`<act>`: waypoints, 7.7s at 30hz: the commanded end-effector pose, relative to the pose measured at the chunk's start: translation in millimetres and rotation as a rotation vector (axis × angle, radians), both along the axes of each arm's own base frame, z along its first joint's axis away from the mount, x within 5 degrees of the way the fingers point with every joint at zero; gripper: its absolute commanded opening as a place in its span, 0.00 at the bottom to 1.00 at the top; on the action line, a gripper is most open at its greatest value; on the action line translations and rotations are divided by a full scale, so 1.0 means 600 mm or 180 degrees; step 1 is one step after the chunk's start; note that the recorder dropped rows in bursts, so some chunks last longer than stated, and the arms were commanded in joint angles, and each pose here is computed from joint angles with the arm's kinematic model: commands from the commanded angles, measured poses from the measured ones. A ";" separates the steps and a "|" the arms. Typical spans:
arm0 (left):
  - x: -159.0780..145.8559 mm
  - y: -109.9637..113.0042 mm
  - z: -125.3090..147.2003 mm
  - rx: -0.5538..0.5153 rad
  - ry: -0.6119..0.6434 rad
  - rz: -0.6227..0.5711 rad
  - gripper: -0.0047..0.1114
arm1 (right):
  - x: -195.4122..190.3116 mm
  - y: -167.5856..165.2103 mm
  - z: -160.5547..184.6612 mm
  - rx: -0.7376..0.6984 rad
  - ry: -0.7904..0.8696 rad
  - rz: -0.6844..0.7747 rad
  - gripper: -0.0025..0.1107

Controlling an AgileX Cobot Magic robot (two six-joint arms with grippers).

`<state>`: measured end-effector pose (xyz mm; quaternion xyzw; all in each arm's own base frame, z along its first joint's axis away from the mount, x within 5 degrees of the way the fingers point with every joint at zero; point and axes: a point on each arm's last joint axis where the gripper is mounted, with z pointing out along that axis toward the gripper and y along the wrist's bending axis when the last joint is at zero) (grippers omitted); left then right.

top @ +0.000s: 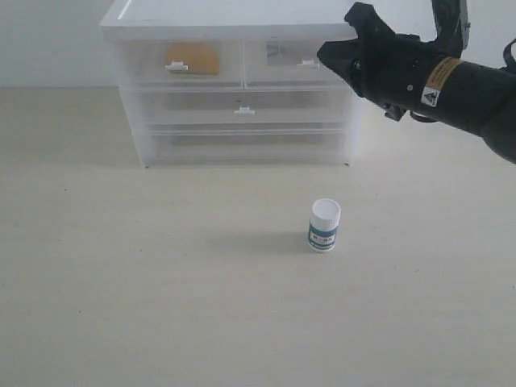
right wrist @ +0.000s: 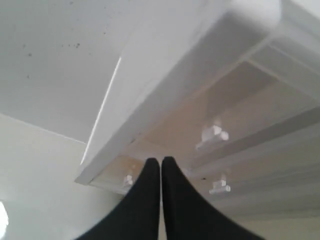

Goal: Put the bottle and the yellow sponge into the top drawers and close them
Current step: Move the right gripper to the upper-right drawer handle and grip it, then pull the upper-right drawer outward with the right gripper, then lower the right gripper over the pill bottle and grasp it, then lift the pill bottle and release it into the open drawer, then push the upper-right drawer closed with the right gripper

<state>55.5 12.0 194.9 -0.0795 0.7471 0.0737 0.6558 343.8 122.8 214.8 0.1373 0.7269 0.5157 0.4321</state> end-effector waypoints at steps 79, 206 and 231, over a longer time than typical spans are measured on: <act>0.001 0.000 -0.002 -0.0052 0.0000 -0.0005 0.07 | -0.157 0.033 -0.069 -0.0322 -0.0362 0.1494 0.58; 0.001 0.000 -0.002 -0.0052 0.0000 -0.0005 0.07 | -0.231 0.132 0.083 -0.4795 -0.1776 0.1821 0.02; 0.001 0.000 -0.002 -0.0052 0.0000 -0.0005 0.07 | -0.096 0.101 0.105 -0.5157 -0.1600 0.0903 0.02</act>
